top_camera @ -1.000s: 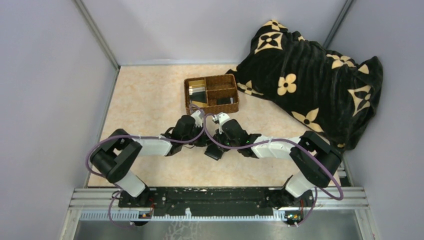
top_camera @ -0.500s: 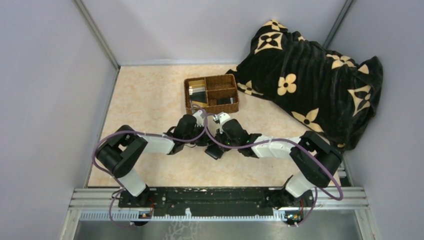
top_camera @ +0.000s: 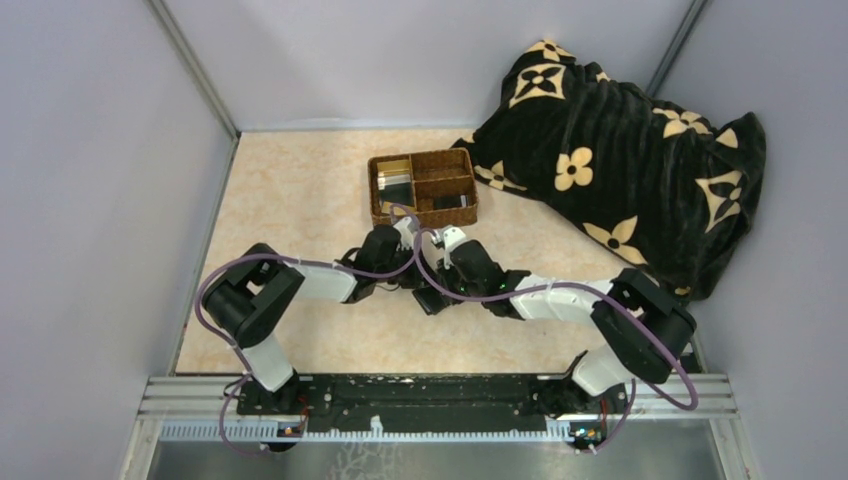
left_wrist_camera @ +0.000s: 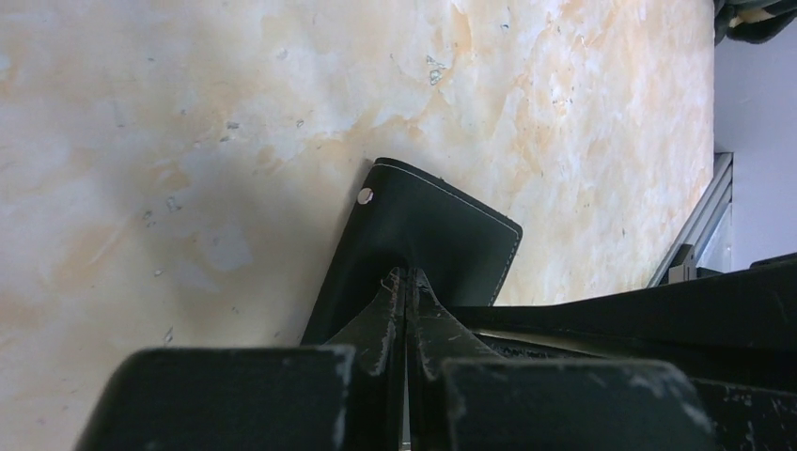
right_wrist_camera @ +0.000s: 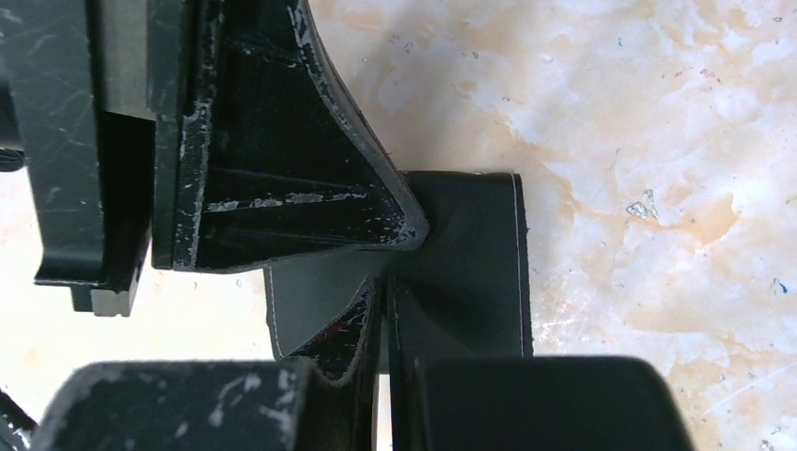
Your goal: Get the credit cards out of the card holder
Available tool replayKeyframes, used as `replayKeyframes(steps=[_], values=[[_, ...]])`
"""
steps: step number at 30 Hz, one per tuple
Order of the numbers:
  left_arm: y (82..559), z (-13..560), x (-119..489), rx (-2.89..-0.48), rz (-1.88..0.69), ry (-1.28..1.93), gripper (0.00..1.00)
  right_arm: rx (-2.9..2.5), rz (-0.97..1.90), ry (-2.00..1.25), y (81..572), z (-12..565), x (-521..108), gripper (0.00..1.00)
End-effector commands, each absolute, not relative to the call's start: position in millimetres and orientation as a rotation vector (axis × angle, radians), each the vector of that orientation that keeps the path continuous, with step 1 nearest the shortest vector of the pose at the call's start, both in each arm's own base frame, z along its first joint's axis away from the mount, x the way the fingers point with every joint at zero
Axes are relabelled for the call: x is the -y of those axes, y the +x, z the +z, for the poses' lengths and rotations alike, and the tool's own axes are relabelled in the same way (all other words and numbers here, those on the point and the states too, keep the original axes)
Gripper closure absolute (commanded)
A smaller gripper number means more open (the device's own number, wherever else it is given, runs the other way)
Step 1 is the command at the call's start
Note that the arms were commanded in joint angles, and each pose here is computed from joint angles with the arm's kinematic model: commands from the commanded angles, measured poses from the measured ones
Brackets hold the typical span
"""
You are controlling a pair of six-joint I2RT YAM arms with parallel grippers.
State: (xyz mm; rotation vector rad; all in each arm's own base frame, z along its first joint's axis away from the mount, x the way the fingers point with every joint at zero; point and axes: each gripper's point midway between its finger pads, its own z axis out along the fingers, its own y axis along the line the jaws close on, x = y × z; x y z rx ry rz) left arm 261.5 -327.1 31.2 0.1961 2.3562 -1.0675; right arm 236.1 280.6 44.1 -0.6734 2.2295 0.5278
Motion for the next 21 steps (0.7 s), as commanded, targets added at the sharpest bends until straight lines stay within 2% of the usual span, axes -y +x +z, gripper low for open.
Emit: replayKeyframes(steps=[1,13,21], values=[[236.5,-41.8,284.6,-2.626,-0.774,0.159,1.00,-2.203,0.611,-0.723,220.7,57.4,-287.1,1.00],[237.5,-47.4,283.5,-2.652,-0.750,0.128,1.00,-2.186,0.661,-0.729,205.6,64.2,-278.7,1.00],[243.5,-28.0,289.0,-2.587,-0.796,0.129,1.00,-2.239,0.637,-0.624,188.1,67.2,-248.9,1.00]])
